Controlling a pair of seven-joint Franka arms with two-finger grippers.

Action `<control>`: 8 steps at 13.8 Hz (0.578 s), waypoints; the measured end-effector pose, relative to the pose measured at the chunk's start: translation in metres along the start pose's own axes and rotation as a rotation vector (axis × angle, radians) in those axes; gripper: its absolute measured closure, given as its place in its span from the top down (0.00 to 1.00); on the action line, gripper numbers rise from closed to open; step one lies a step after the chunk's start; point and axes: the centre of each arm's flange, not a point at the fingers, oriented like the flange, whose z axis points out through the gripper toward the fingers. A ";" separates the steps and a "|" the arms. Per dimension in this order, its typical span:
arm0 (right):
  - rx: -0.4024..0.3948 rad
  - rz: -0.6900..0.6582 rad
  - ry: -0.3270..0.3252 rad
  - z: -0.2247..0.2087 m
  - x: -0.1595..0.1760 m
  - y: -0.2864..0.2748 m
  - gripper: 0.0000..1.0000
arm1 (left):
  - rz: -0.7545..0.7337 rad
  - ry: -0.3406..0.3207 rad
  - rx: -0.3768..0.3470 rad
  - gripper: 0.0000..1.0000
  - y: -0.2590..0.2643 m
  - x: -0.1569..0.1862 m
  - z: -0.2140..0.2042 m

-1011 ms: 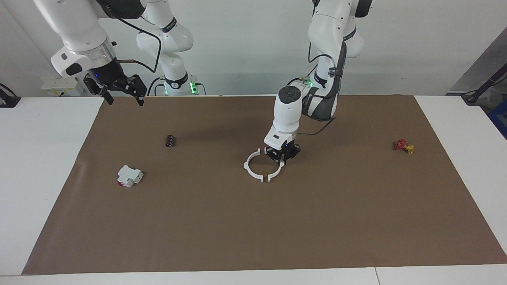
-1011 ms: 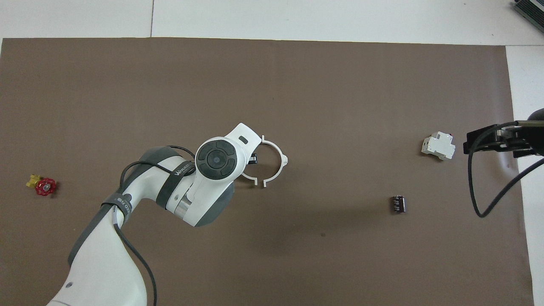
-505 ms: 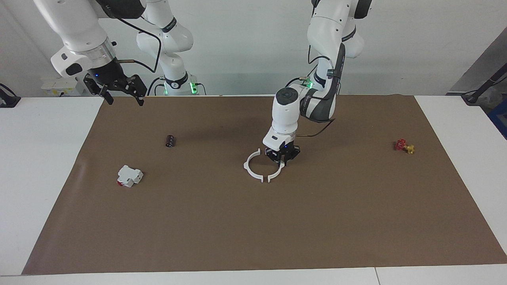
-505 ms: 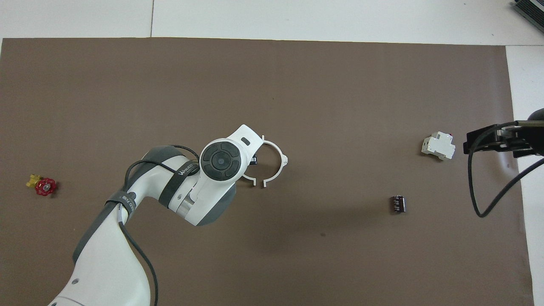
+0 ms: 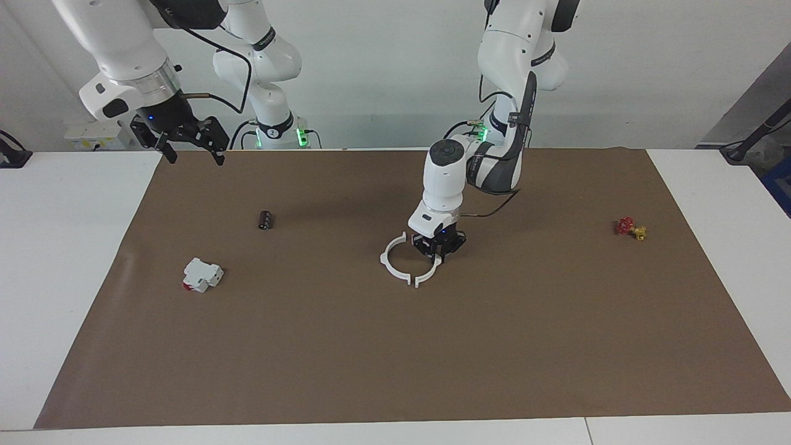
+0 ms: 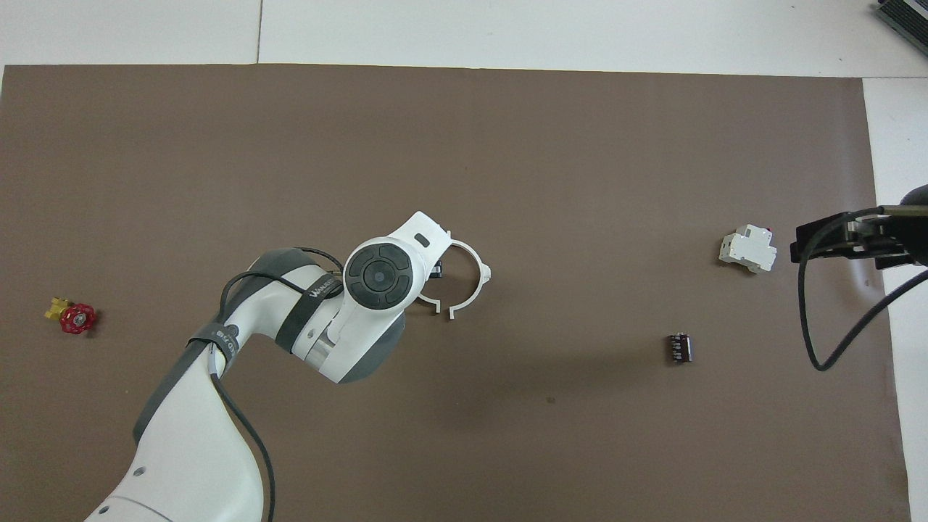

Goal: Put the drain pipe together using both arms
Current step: 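Press the held half onto the placed half with the left gripper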

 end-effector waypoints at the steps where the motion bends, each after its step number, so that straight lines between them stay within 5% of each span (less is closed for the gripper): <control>1: 0.000 0.000 0.000 0.000 0.000 0.000 1.00 | 0.000 0.003 -0.002 0.21 0.000 0.000 0.000; 8: 0.000 0.000 0.000 0.000 0.000 0.000 1.00 | 0.002 0.010 -0.008 0.21 0.001 0.001 0.000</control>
